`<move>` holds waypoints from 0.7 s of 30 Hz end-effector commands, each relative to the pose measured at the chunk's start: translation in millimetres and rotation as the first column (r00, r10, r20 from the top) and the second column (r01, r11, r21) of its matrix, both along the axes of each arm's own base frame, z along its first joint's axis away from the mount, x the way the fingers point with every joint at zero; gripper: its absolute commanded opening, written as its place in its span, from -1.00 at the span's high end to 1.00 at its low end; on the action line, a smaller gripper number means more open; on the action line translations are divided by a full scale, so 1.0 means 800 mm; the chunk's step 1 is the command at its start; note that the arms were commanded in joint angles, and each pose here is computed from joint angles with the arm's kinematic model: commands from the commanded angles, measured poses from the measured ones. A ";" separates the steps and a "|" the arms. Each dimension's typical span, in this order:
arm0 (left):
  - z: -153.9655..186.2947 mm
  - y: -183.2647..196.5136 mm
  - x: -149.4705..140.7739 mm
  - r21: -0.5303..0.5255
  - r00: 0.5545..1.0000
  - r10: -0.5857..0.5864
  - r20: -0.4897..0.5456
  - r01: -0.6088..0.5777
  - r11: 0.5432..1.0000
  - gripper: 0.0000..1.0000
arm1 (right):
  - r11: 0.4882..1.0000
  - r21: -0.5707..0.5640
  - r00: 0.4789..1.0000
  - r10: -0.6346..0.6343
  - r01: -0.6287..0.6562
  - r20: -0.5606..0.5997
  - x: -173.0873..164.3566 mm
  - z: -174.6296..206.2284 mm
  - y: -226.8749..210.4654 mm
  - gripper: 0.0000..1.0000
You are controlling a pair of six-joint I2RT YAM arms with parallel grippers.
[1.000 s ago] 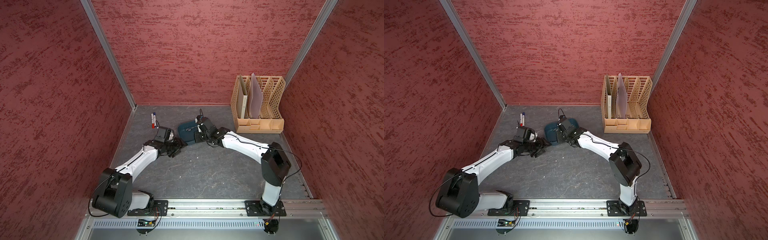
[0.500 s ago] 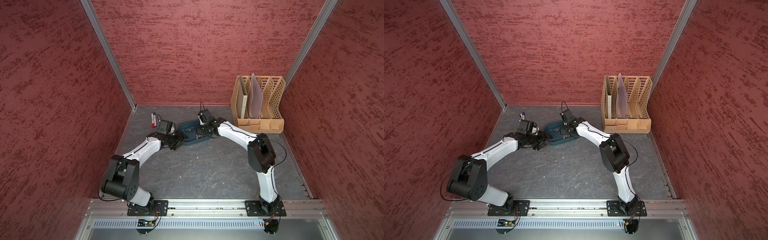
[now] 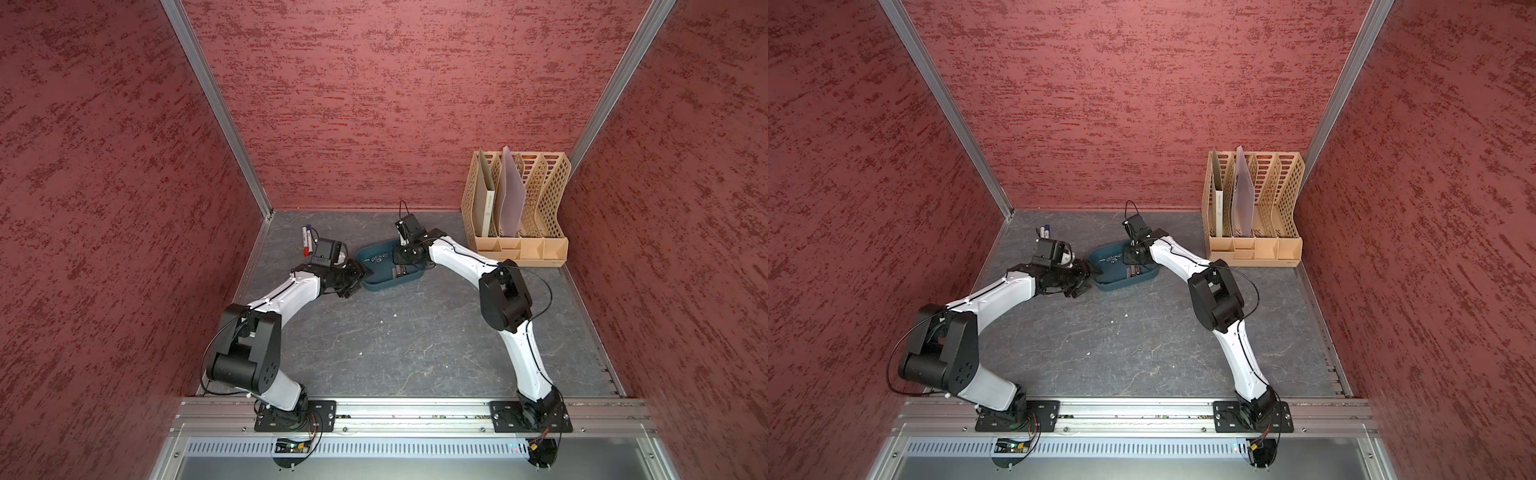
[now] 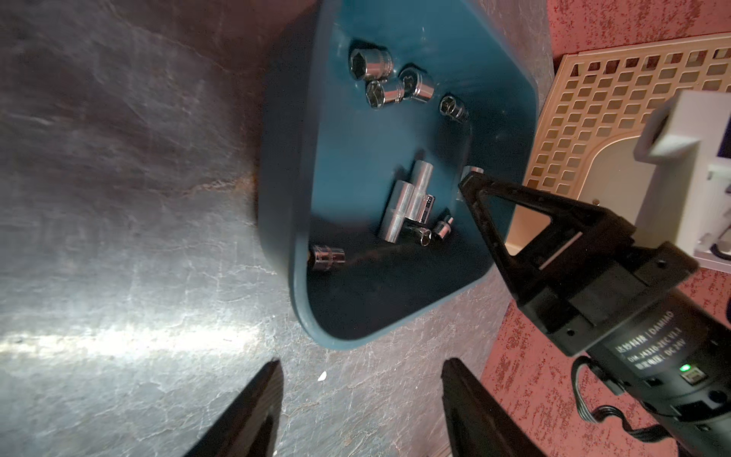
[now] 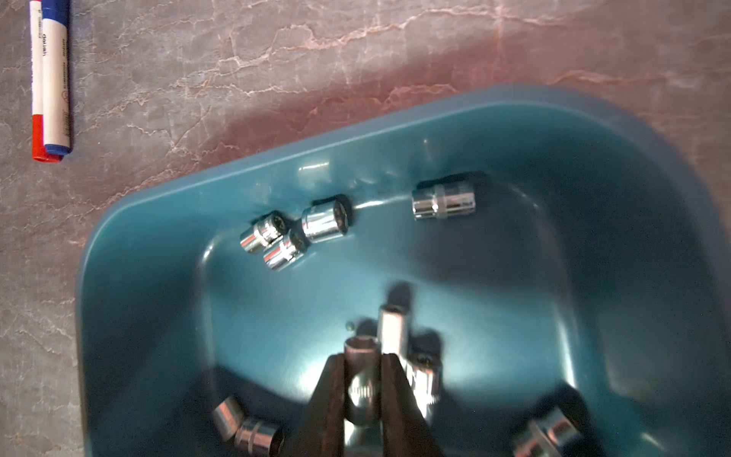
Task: Put the socket on the desktop into the storage box
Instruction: Place the socket head in the storage box.
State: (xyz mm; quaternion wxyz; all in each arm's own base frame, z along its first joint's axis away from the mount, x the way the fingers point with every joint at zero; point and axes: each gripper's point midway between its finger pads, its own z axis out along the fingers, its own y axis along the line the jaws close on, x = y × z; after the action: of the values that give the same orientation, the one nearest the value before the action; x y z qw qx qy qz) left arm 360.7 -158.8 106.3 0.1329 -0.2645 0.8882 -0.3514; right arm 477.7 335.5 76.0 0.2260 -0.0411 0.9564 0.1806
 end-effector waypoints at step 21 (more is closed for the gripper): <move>-0.007 0.021 -0.015 -0.006 0.999 0.033 0.005 -0.033 0.999 -0.33 | 0.999 0.020 0.999 -0.027 0.028 -0.029 0.019 -0.001 0.005 0.50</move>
State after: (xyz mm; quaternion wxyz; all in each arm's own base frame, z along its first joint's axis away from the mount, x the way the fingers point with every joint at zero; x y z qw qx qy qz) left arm 348.5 -143.7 93.6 0.1277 -0.2831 0.8859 -0.3445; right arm 490.5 342.5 72.4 0.2169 -0.0268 0.9575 0.1883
